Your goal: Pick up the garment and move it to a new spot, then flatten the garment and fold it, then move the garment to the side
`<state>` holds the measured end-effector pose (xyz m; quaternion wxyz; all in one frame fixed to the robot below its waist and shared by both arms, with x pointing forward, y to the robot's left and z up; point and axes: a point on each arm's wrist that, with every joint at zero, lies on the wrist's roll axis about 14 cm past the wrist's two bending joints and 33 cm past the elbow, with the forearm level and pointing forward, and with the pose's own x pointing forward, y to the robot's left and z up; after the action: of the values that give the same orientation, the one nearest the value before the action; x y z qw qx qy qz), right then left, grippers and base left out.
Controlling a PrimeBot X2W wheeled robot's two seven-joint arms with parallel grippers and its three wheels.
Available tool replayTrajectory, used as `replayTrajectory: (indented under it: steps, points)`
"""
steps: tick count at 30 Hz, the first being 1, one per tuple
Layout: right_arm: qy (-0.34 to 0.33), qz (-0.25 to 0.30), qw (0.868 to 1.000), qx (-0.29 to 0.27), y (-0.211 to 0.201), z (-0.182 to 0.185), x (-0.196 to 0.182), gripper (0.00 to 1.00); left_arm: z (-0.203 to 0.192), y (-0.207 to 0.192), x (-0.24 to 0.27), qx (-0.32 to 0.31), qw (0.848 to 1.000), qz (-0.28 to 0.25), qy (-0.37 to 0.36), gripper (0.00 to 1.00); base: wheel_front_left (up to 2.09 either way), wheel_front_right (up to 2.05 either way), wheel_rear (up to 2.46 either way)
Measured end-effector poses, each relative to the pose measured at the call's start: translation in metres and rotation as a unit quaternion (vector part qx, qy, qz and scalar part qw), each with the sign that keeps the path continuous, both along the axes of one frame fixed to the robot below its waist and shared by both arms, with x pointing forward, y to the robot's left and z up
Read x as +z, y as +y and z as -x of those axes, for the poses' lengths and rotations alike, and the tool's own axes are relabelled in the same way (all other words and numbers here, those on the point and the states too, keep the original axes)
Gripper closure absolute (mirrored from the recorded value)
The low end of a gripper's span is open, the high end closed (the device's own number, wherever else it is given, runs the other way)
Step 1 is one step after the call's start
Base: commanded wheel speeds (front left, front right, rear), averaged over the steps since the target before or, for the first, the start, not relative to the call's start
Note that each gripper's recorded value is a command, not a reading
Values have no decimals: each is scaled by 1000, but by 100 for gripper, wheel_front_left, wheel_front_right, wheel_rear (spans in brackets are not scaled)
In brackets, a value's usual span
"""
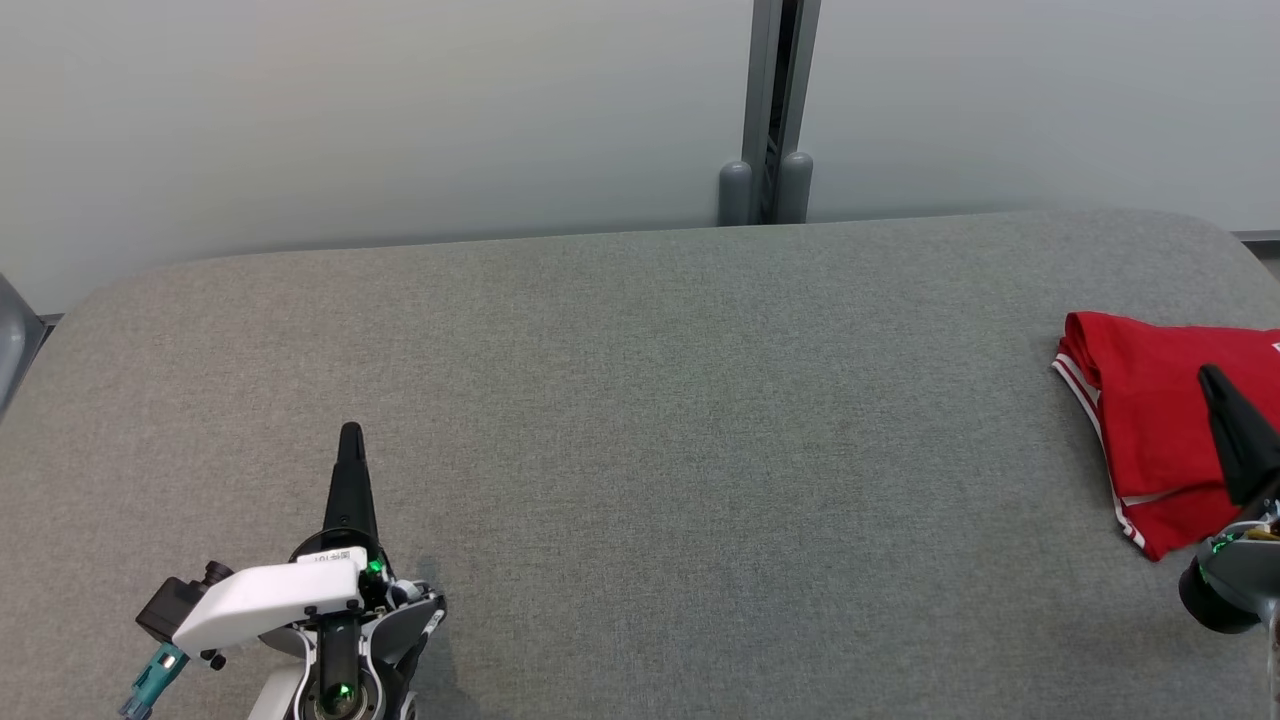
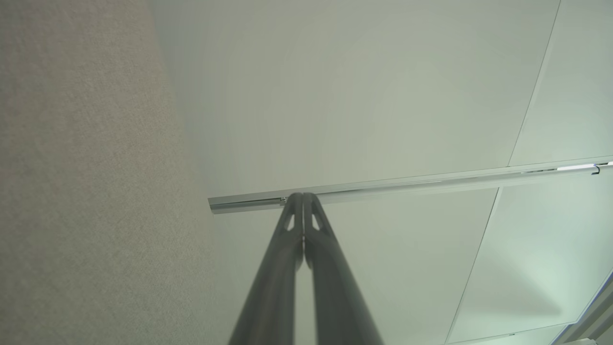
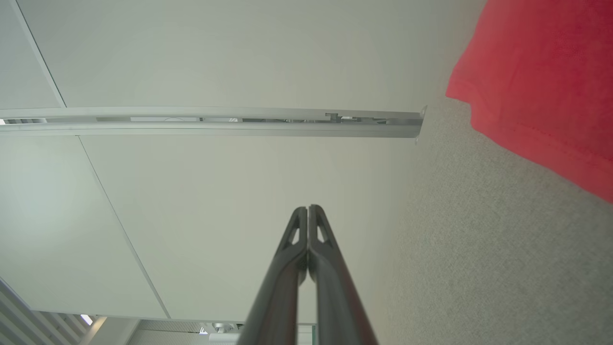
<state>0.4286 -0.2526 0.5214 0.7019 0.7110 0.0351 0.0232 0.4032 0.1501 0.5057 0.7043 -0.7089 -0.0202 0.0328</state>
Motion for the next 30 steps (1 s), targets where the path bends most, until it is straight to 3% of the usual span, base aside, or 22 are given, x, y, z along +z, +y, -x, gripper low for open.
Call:
replayTrajectory:
  steps: [30]
  points:
    - [0, 0, 1000, 1, 0, 0, 0, 100, 0, 0, 0, 0, 1000, 0, 0, 100, 0, 0, 0]
